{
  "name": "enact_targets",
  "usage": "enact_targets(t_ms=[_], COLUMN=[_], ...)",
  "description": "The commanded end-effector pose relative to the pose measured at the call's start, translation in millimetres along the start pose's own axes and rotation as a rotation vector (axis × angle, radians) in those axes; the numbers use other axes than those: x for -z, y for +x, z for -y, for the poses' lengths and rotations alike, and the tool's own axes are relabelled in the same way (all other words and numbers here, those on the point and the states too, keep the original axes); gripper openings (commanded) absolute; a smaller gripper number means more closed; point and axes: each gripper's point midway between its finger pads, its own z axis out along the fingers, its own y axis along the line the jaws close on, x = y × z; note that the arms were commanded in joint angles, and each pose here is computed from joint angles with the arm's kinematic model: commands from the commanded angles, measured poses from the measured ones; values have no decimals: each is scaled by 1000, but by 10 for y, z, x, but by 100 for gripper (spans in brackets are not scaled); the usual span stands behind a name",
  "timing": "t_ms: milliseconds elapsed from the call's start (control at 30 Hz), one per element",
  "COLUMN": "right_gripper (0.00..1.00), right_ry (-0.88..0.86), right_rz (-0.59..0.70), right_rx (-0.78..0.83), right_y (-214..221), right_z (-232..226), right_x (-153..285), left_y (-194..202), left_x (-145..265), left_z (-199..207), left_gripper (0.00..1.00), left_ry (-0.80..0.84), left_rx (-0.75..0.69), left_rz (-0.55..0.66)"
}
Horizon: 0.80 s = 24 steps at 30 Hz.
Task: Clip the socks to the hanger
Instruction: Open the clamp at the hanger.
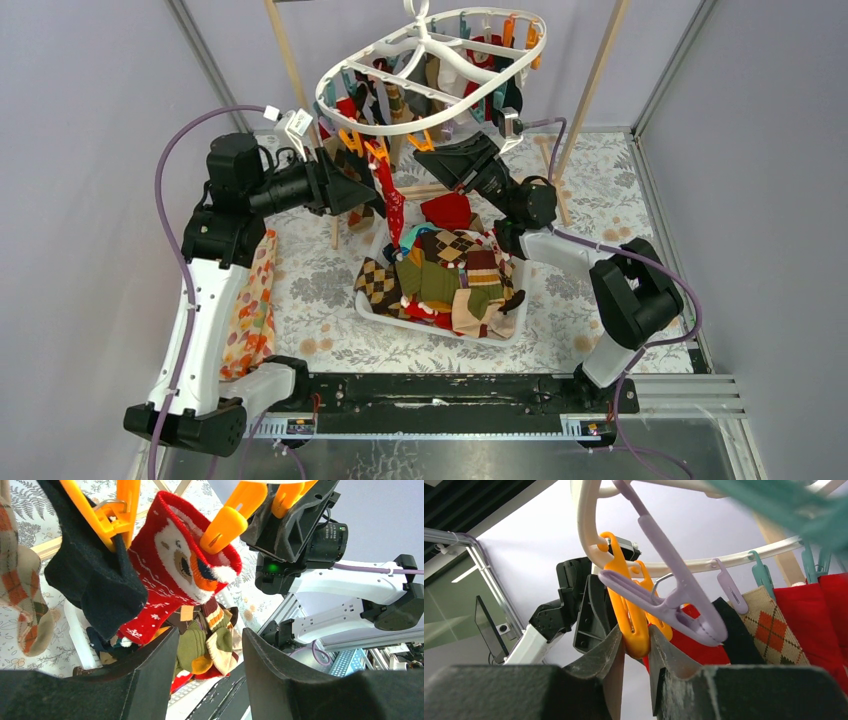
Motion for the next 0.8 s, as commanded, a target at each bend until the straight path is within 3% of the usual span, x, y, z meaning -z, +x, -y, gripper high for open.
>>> enact_targets(t_ms=[0,100,200,400,767], right_gripper=[16,13,13,11,11], right_ry=[-134,-116,-53,149,275], right_rz=[77,77,70,109,54], right_rx=[79,74,103,229,398], right_y=[-185,-73,84,184,438], right_z=[-412,-386,-320,-117,-44], right_x=[-89,-144,-204,-287,-579], left_y=[-172,-255,-339,-581,-712], left_x=[140,183,237,356,150], left_z=[211,237,253,287,294], left_gripper=[56,58,66,70,70], left_ry=[17,-9,-42,-111,-51], left_rx=[-71,-72,-72,-104,10], left_rz=[54,80,117,212,209])
